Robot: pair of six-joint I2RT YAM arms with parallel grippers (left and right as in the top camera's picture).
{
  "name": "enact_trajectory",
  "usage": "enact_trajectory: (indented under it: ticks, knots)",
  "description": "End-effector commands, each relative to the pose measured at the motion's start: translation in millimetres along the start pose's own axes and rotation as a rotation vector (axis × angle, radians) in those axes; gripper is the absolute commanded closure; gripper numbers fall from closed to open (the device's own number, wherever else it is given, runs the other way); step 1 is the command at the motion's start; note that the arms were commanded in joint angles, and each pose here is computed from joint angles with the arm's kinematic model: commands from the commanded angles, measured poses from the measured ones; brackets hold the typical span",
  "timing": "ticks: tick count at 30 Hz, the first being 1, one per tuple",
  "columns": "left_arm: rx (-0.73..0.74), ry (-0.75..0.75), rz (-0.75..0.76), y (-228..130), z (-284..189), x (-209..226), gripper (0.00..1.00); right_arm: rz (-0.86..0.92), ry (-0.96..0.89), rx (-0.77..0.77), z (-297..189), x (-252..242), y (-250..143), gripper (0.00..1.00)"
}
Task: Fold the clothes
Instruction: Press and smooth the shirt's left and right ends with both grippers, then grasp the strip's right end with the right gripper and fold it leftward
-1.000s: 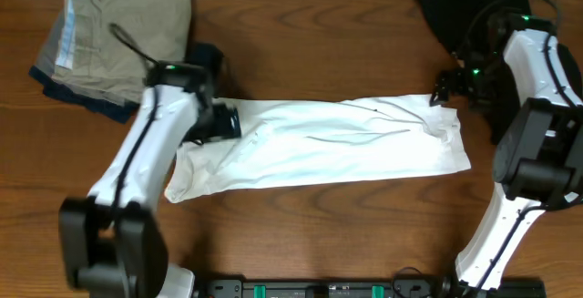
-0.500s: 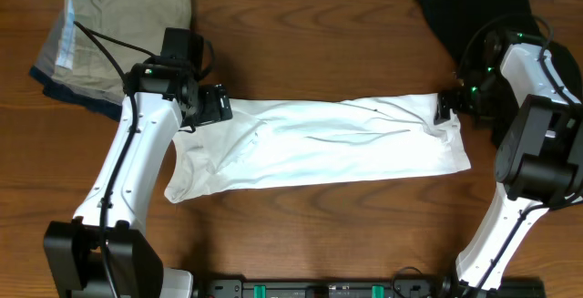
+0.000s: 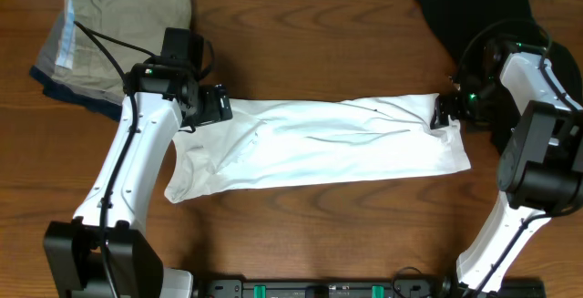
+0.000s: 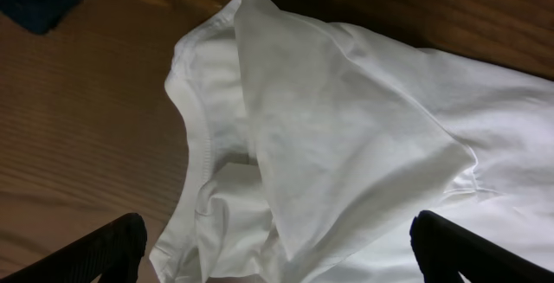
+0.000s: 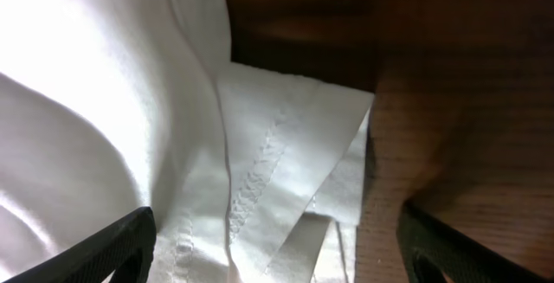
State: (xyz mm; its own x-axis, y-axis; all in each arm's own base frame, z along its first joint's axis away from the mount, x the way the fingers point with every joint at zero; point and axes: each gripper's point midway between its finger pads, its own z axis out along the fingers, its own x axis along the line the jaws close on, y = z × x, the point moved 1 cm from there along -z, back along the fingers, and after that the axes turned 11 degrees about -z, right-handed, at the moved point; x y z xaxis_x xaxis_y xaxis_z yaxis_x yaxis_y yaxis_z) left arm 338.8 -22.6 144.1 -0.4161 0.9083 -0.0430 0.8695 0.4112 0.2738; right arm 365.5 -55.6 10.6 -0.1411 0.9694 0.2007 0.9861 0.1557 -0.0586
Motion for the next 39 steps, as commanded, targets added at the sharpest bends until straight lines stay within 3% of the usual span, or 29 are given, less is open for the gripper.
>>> enact_trajectory:
  ticks: [1,5,10,17,20,27,33,39]
  knots:
    - [-0.016,0.007,0.01,4.7,-2.8,2.1,0.02,-0.005,0.126,0.072,42.8,18.0,-18.3,0.14]
    - [-0.016,0.007,0.01,4.7,-2.8,2.1,0.02,-0.004,0.127,0.074,51.3,18.3,-22.8,0.18]
    - [-0.016,0.007,0.01,4.6,-2.8,2.0,0.02,-0.005,0.165,0.05,59.0,27.8,-20.9,0.37]
    - [-0.015,0.007,0.01,4.4,-2.8,2.2,0.02,0.001,0.173,0.081,69.1,38.3,-29.9,0.44]
    - [-0.015,0.007,0.01,4.4,-2.8,2.2,0.02,0.031,0.169,0.08,72.4,37.5,-31.1,0.56]
    - [-0.015,0.007,0.01,4.4,-2.8,2.2,0.02,0.106,0.1,0.05,74.6,22.1,-23.8,0.99]
    - [-0.017,0.006,0.01,4.9,-2.8,1.9,0.02,0.177,0.098,-0.005,57.2,-3.5,-13.5,0.99]
    - [-0.025,0.001,0.009,6.8,-2.8,0.7,0.02,0.243,0.099,-0.051,9.2,-33.6,-6.6,0.99]
